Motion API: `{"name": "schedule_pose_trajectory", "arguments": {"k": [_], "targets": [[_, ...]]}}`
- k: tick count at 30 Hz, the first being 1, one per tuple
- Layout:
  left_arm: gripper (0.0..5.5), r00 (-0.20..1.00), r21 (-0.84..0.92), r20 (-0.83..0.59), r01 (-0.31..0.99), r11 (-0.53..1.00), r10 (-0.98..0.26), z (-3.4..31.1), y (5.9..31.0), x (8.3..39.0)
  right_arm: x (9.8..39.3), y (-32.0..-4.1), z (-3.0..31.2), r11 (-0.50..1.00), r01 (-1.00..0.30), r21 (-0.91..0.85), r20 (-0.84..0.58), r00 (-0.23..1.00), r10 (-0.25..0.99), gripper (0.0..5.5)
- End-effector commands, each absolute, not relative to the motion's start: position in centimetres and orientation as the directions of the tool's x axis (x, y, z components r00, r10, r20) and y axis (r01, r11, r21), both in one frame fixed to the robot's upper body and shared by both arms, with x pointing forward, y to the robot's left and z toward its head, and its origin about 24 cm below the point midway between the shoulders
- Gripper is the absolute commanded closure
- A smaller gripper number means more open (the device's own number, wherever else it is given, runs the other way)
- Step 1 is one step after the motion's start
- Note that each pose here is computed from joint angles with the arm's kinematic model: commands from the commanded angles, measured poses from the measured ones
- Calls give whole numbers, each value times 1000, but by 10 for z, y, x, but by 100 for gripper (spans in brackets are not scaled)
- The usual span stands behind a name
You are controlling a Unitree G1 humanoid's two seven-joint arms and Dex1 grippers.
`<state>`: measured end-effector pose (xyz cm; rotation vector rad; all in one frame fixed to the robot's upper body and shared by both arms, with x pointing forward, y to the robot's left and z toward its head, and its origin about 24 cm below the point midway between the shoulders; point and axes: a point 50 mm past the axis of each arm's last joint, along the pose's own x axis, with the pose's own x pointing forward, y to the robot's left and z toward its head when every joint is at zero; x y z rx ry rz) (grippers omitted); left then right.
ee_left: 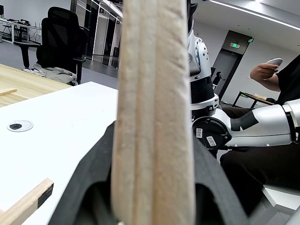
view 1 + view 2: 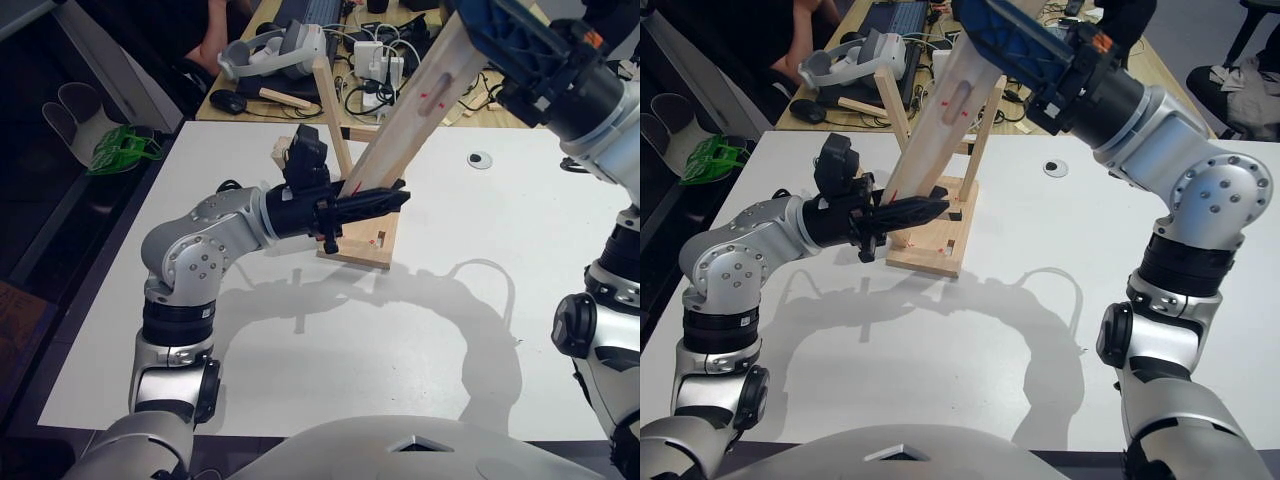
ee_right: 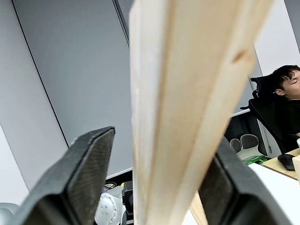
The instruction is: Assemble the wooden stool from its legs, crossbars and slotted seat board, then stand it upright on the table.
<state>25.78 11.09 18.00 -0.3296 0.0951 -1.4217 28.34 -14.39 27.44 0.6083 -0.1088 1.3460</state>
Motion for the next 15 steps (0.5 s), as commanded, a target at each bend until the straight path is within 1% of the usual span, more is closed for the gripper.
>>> {"name": "schedule_pose_trajectory", "arguments": {"k": [1,2,4,6,15], "targets": [[450,151,-252,131,961,114,-980,185,110,259,284,-146,280,105,-935,340,426,252,869,351],[450,150,-250,132,962,114,-980,186,110,259,285,-146,281,108,-934,340,430,257,865,358],[450,154,-245,132,962,118,-979,186,110,260,285,-146,281,115,-934,338,438,264,859,406],[450,157,-242,133,963,122,-979,187,110,260,285,-146,281,118,-933,339,443,269,855,421],[450,166,-234,159,964,126,-973,191,110,262,285,-143,279,101,-927,361,466,273,841,424]]}}
